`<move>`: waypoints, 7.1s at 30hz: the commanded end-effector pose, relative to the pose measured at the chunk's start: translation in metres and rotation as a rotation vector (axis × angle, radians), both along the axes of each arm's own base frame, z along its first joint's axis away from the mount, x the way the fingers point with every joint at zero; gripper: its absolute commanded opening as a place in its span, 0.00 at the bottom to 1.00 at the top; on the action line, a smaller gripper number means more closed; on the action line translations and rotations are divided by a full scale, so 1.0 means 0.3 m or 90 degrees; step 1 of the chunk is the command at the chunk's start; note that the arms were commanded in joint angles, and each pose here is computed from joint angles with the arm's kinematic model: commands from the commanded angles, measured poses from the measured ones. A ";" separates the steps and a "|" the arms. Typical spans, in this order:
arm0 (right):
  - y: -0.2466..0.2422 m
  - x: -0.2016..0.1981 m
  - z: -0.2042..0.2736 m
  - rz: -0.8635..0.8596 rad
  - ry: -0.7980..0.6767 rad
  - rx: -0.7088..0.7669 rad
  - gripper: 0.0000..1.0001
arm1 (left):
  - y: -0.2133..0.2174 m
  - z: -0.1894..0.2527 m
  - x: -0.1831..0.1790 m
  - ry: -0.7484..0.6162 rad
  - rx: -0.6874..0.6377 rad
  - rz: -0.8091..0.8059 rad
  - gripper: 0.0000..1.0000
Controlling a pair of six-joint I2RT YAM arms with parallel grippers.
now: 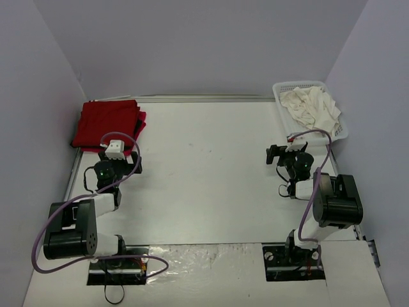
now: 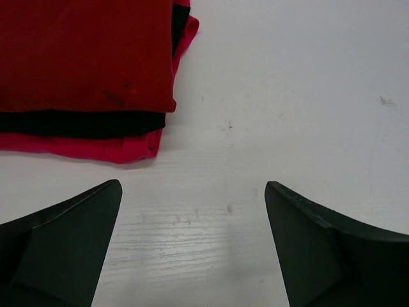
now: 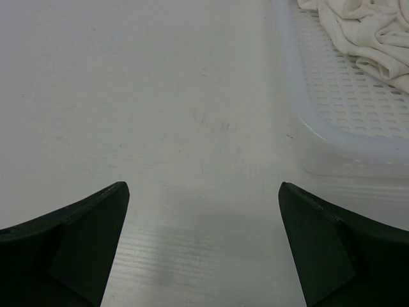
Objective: Fold and stack the t-shirts
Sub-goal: Grab crumpled tshirt from bin with the right arm
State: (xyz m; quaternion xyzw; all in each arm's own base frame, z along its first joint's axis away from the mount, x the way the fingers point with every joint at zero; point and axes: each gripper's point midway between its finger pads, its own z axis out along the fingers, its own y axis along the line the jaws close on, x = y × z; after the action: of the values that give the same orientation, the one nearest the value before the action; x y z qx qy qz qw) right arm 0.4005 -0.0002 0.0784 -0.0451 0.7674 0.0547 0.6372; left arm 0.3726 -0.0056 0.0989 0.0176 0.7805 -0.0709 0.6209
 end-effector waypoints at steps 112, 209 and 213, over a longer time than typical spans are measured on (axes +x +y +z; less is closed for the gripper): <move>-0.003 0.041 0.095 -0.008 -0.066 -0.009 1.00 | 0.038 -0.003 0.095 -0.062 0.100 -0.005 0.94; 0.107 0.050 0.317 0.070 0.225 -0.187 1.00 | 0.022 0.195 0.074 -0.038 0.162 -0.042 0.94; 0.000 0.100 0.387 -0.032 0.210 -0.227 1.00 | 0.004 0.233 0.083 0.000 0.181 -0.082 0.94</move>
State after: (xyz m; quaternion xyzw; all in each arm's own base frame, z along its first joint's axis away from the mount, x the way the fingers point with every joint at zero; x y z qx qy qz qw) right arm 0.4311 0.0355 0.1877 -0.1569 0.8458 -0.0109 0.5098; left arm 0.3958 0.0010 0.1528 0.1212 0.7725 0.0044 0.6233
